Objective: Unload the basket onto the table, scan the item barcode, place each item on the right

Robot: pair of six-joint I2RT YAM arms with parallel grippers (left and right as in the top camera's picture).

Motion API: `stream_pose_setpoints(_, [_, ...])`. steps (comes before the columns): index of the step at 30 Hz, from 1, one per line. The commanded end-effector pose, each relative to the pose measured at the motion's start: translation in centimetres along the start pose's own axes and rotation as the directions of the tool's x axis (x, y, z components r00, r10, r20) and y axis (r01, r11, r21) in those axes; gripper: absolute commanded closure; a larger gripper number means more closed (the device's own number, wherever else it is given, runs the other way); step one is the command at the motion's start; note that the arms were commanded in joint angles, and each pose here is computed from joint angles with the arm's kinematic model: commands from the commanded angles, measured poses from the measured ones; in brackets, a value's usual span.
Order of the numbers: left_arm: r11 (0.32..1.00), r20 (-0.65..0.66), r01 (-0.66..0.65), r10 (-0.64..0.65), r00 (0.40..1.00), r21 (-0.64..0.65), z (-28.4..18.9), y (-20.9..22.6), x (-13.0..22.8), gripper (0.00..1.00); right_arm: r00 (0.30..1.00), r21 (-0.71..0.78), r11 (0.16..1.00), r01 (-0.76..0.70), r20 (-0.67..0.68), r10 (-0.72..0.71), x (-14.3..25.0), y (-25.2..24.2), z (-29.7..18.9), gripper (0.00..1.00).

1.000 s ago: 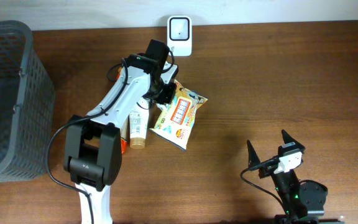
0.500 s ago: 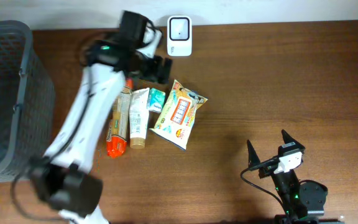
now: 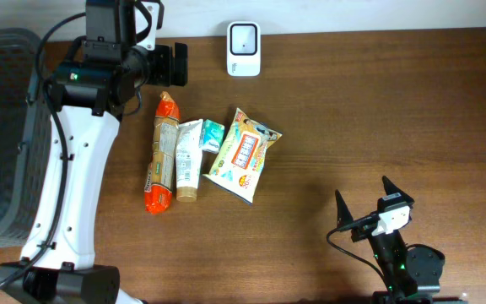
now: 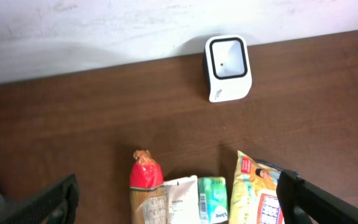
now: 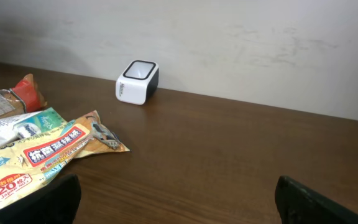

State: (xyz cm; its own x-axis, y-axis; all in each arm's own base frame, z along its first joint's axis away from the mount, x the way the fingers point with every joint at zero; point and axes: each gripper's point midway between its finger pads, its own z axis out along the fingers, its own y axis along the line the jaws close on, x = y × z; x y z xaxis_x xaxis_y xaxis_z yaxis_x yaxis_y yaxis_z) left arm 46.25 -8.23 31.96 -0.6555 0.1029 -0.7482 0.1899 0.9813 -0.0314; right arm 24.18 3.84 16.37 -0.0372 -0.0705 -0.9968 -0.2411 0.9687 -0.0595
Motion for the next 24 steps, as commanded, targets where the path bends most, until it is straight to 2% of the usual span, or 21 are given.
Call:
stream_pose_setpoints(1, [0.999,0.027,-0.025,0.026,0.999,-0.028,-0.1,1.4,-0.7,0.01,1.000,0.004,1.000,-0.004,-0.002,0.004,0.2,-0.1,0.0,0.01])
stream_pose_setpoints(4, [0.998,0.050,0.002,0.001,0.999,-0.060,-0.3,3.4,-1.3,0.01,1.000,0.004,1.000,-0.004,-0.002,0.004,0.2,-0.1,0.0,0.01])
stream_pose_setpoints(12, [0.998,0.055,0.007,-0.003,0.998,-0.067,-0.3,3.8,-1.4,0.01,1.000,0.004,1.000,-0.004,-0.002,0.004,0.2,-0.1,0.0,0.01])
stream_pose_setpoints(19, [0.996,0.156,0.016,-0.002,0.988,-0.085,-1.5,4.7,-3.7,0.01,1.000,0.004,1.000,-0.004,-0.002,0.004,0.2,-0.1,0.0,0.01])
stream_pose_setpoints(24, [0.976,0.266,0.080,-0.024,0.964,-0.203,-5.3,11.3,-5.6,0.01,1.000,0.004,1.000,-0.004,-0.002,0.004,0.2,-0.1,0.0,0.01])
